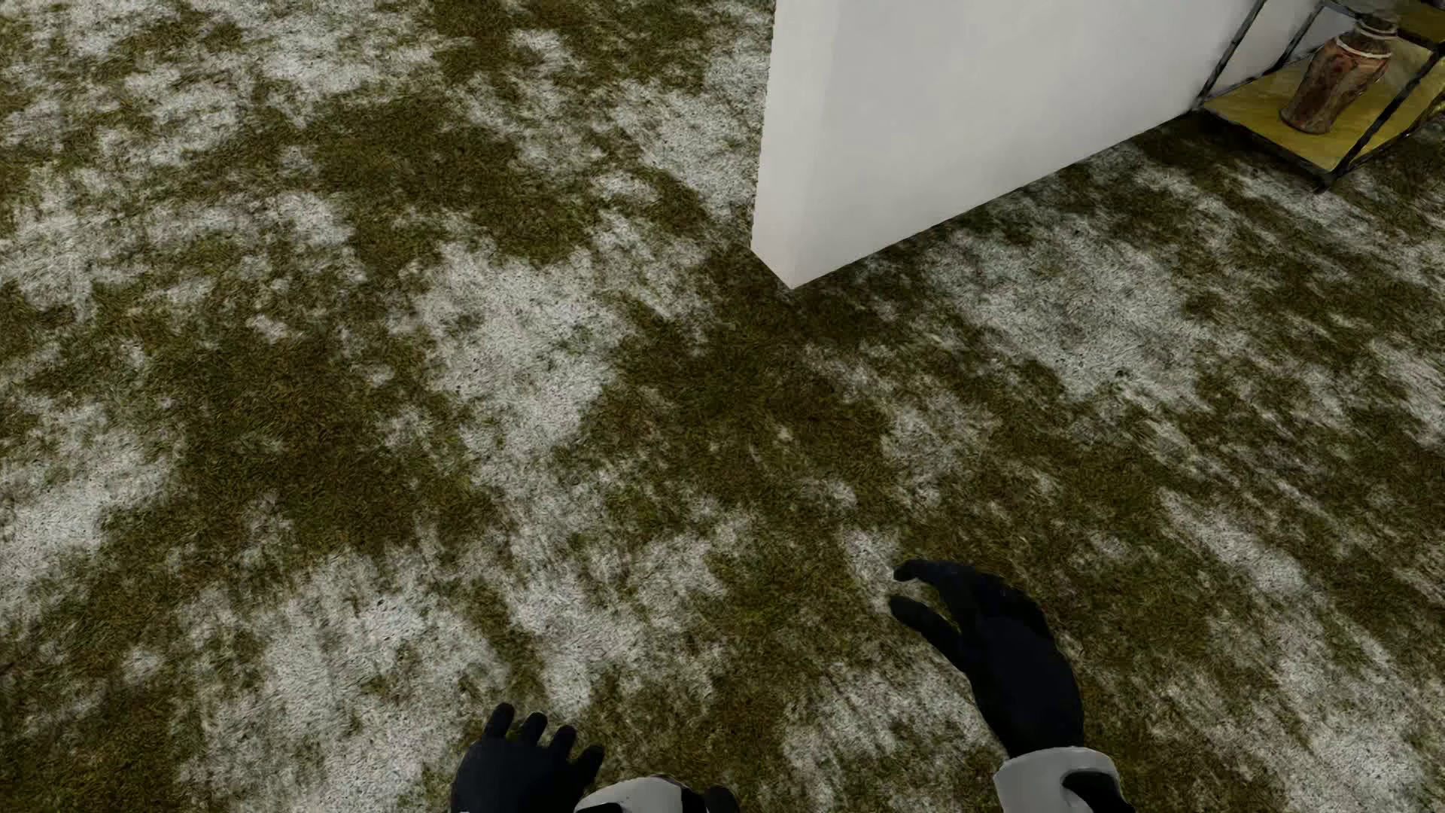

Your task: Go around the desk

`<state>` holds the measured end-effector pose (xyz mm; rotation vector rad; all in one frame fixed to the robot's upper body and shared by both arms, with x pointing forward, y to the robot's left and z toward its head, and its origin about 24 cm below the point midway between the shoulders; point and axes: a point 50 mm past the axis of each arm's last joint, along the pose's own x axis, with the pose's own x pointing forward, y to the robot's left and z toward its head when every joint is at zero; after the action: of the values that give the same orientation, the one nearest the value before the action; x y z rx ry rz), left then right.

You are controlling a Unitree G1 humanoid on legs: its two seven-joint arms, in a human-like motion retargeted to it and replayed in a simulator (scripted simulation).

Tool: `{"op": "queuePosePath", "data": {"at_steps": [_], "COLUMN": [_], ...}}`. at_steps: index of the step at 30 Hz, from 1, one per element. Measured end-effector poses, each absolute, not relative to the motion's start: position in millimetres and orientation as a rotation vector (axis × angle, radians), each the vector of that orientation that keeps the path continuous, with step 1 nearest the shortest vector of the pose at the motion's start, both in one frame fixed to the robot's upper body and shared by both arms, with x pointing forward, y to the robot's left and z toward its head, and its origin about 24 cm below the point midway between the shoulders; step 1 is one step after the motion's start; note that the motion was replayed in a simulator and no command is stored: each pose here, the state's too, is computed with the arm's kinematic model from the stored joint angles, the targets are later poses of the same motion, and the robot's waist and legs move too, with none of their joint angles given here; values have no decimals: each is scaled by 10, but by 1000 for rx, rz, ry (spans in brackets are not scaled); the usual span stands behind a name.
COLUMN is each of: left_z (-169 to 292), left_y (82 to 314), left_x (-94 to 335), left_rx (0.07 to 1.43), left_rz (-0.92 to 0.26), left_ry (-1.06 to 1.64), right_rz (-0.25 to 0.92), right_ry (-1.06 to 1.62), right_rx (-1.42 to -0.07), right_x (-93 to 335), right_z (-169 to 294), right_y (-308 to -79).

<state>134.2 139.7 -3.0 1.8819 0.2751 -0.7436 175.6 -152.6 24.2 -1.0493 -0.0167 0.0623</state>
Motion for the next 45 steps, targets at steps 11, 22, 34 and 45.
{"op": "queuePosePath", "data": {"at_steps": [11,22,34,45], "left_z": [469,-1318,-1501,515], "left_y": [343,2370,2202,874], "left_x": [1970,282,-98,2565], "left_rx": [1084,940,986,1176], "left_rz": [-704,-339,-312,-187], "left_ry": [-442,1404,1546,-390], "right_rz": [572,266,302,536], "right_ry": [1866,645,586,1662], "right_rx": [-639,-1197,-1189,-665], "right_x": [-1307,2083,2090,-851], "right_z": [-1387,-881,-688,-1551], "right_y": [-2115,-1854,-1848,-1790]}}
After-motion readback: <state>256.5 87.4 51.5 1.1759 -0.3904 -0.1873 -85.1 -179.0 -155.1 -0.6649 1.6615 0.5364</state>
